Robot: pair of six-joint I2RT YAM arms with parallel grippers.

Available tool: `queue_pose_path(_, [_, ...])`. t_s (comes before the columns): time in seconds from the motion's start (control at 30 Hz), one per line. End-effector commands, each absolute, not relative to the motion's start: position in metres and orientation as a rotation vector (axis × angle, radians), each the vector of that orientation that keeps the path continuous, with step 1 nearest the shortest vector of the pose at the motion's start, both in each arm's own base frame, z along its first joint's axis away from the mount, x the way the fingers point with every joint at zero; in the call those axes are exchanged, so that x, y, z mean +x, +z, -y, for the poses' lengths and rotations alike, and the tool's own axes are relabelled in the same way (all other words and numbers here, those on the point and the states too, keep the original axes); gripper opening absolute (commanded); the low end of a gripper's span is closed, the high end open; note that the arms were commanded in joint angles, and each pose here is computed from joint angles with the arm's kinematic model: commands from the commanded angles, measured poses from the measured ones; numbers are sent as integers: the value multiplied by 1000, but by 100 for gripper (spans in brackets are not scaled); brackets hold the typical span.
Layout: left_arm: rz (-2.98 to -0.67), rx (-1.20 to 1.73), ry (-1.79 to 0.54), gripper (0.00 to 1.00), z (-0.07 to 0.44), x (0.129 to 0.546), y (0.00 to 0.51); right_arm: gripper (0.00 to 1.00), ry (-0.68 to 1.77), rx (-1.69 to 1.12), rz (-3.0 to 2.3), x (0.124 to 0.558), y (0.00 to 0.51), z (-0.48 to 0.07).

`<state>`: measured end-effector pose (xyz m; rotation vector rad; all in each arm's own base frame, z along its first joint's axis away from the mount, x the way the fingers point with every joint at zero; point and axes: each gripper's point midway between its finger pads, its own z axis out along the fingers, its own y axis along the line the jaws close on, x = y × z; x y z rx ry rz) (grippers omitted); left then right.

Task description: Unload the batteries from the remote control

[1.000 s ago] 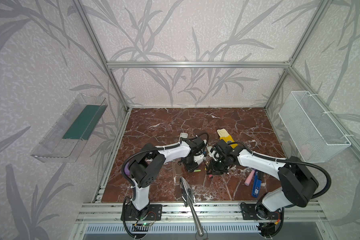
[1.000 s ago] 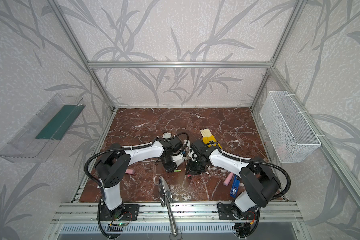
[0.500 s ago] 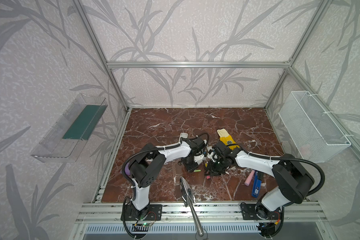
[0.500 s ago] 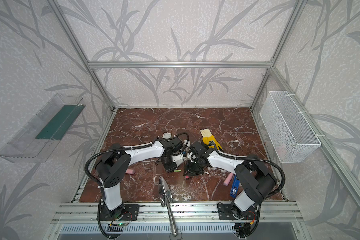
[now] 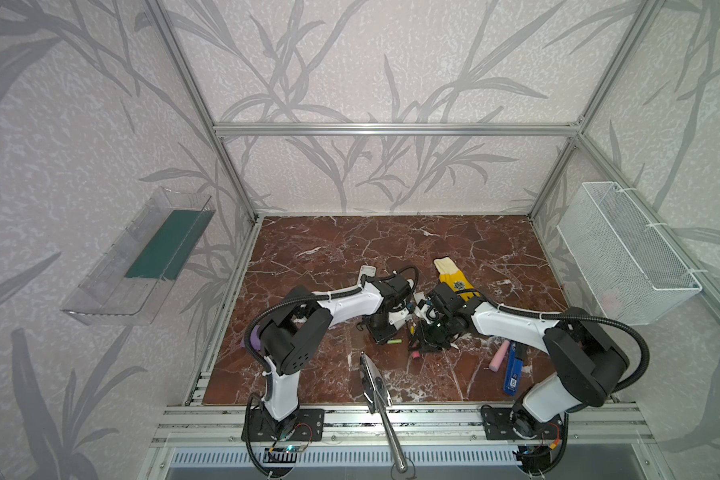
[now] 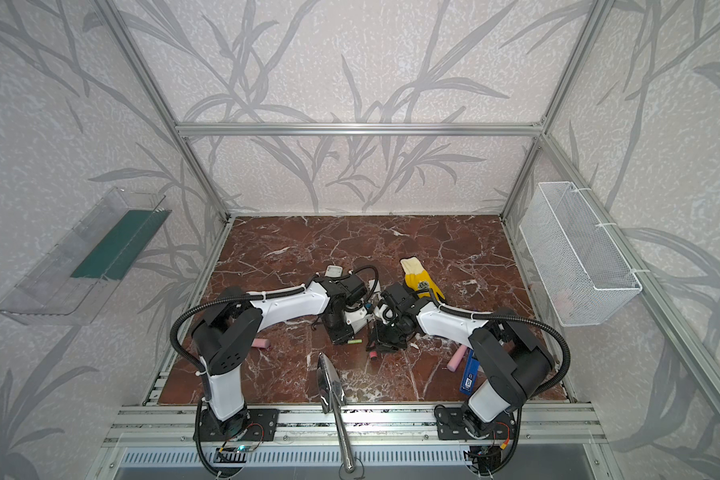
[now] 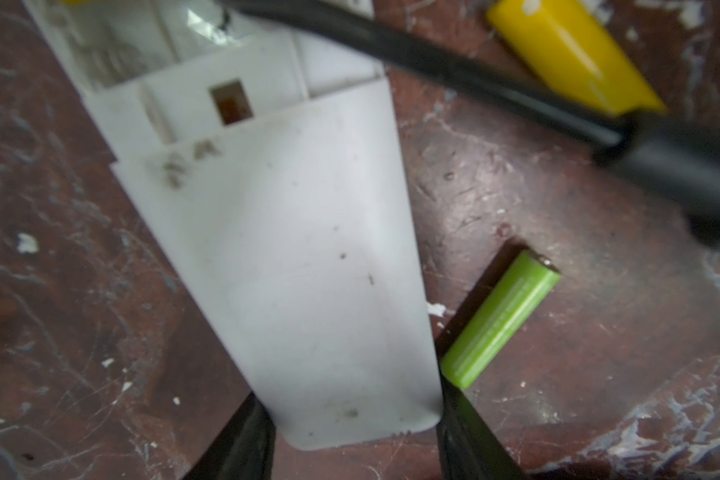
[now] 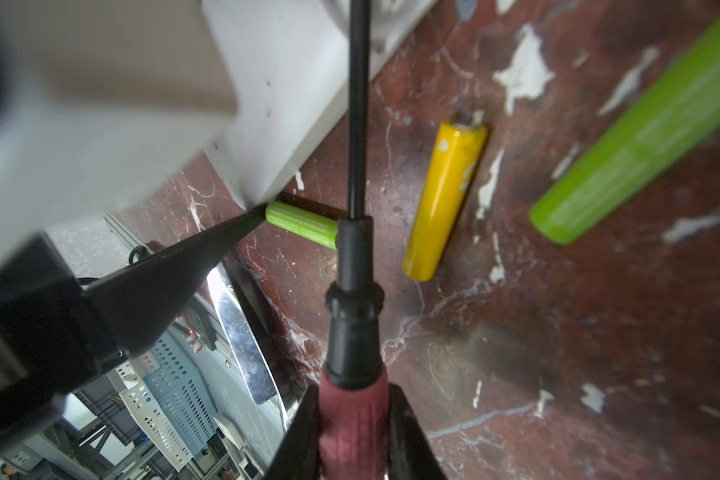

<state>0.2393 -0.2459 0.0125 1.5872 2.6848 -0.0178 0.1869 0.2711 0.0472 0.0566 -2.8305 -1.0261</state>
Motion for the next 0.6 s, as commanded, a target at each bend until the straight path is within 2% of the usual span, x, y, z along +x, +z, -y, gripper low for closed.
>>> queue_pose_path(0.0, [-2769,1676,120,53,218,222,-26,0,-974,8,2810,190,49,-263])
queue_pose_path(0.3, [-2723,1681,241,52,210,229,-23,0,-908,13,2779,195,58,-255])
queue_pose_path(0.57, [-2716,1711,234,52,214,225,-23,0,-899,-5,2824,209,53,-257])
